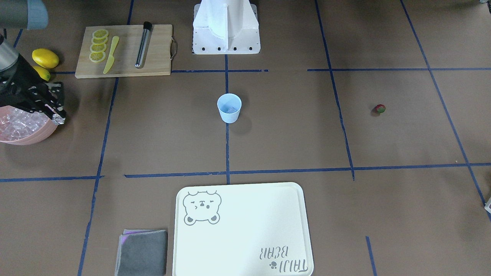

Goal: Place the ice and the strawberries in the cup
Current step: 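Carry the ice cube over the cup and open the right gripper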

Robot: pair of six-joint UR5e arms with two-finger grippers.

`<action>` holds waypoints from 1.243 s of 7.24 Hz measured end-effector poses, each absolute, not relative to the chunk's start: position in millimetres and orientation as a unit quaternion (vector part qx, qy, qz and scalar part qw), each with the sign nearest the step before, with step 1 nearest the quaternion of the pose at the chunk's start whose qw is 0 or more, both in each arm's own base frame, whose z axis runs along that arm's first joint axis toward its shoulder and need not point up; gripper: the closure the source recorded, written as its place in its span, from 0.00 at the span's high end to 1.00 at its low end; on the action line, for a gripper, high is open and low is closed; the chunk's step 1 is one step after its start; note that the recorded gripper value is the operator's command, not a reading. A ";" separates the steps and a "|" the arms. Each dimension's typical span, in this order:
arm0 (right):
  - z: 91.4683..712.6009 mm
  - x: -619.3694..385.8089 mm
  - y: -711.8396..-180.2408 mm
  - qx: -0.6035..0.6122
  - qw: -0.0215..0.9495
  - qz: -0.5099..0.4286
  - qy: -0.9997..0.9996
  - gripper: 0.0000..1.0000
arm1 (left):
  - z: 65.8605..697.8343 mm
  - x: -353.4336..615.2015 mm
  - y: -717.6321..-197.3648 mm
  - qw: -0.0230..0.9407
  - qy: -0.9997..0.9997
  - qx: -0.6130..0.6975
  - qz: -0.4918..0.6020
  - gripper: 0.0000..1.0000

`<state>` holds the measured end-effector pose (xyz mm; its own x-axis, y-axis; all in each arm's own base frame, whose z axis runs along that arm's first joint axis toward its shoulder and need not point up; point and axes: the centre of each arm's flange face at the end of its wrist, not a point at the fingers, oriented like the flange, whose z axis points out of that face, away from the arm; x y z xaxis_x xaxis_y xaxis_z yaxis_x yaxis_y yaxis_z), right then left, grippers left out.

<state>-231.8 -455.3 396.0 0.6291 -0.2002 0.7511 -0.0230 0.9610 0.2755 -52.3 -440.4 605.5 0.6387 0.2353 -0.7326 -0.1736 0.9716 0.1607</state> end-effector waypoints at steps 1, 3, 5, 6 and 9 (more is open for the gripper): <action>350.6 -274.6 -462.1 0.128 0.890 -0.041 -0.435 0.02 | 605.5 -52.1 -440.5 0.904 0.410 0.038 0.113 1.00; 242.2 -386.0 -447.8 0.119 0.900 -0.006 -0.418 0.01 | 604.6 -51.6 -440.8 0.904 0.410 0.039 0.114 1.00; 153.1 -466.0 -426.8 0.111 0.899 0.030 -0.423 0.01 | 603.2 -49.7 -441.2 0.899 0.421 0.044 0.115 1.00; 120.5 -502.9 -423.0 0.106 0.898 0.045 -0.425 0.02 | 603.2 -49.1 -441.4 0.897 0.425 0.045 0.115 1.00; 107.4 -568.0 -399.6 0.105 0.907 0.049 -0.404 0.11 | 604.4 -48.6 -441.6 0.896 0.427 0.045 0.115 1.00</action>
<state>-568.0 -399.6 107.4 0.6692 0.0042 0.7431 -0.1744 0.9729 0.1515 -48.6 -441.6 604.4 0.6088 0.2453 -0.7545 -0.1684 0.9693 0.1792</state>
